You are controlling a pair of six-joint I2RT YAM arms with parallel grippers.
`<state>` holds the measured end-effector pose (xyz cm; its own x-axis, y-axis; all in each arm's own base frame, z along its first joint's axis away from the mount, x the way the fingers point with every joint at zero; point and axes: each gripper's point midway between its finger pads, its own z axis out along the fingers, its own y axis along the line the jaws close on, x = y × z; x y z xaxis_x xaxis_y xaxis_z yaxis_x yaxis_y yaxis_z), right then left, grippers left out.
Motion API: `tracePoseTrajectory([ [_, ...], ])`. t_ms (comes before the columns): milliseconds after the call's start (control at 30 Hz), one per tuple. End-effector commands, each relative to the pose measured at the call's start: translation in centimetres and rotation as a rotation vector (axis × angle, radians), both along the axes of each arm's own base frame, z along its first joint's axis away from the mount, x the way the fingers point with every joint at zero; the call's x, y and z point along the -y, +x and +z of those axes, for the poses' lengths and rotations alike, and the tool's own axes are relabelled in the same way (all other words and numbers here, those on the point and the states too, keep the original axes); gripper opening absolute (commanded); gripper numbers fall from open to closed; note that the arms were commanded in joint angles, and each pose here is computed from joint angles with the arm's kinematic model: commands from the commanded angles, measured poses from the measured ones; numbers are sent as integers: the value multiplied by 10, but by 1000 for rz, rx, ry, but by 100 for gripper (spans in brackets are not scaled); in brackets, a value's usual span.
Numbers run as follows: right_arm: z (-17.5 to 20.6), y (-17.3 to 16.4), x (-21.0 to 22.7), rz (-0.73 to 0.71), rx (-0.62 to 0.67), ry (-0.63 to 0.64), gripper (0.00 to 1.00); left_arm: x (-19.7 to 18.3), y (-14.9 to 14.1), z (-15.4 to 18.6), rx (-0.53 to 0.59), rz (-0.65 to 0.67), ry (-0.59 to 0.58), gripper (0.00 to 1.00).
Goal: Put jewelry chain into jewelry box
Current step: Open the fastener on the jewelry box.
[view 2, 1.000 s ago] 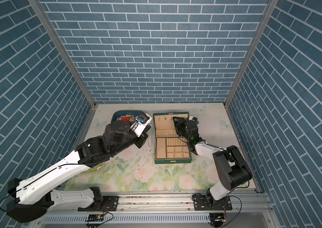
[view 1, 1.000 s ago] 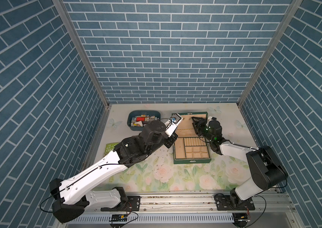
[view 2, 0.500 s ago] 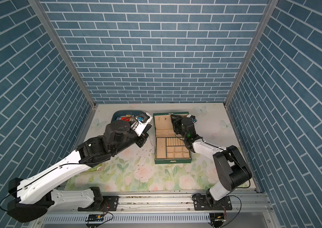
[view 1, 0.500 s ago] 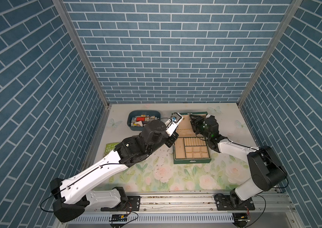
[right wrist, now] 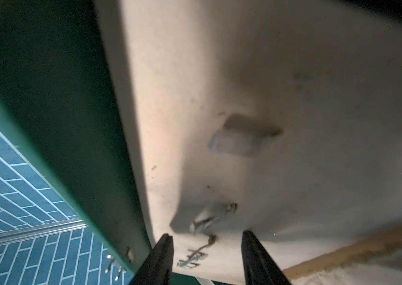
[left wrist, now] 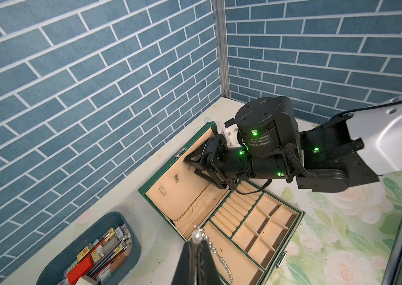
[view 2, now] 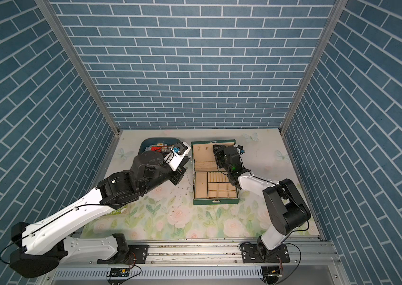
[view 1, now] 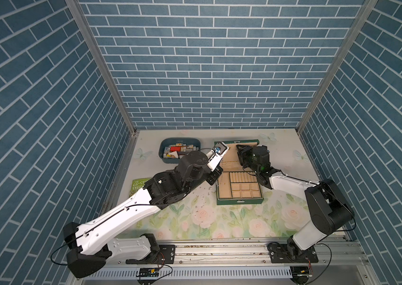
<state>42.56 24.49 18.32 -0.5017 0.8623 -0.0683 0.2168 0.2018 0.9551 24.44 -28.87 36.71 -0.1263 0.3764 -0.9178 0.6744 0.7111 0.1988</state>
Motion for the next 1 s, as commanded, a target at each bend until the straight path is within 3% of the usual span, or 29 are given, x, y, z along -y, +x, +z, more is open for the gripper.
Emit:
tracePoseTrajectory([
  [0,4,8,-2,-24,0,10,48,0,-4,3,6,-9,-18,0],
  [467,-1,7,-3,-18,-2,9,26,1,-5,5,2,-17,-19,0],
  [967,-12,-2,1,-10,-10,-2,14,2,-5,6,-4,-17,-27,0],
])
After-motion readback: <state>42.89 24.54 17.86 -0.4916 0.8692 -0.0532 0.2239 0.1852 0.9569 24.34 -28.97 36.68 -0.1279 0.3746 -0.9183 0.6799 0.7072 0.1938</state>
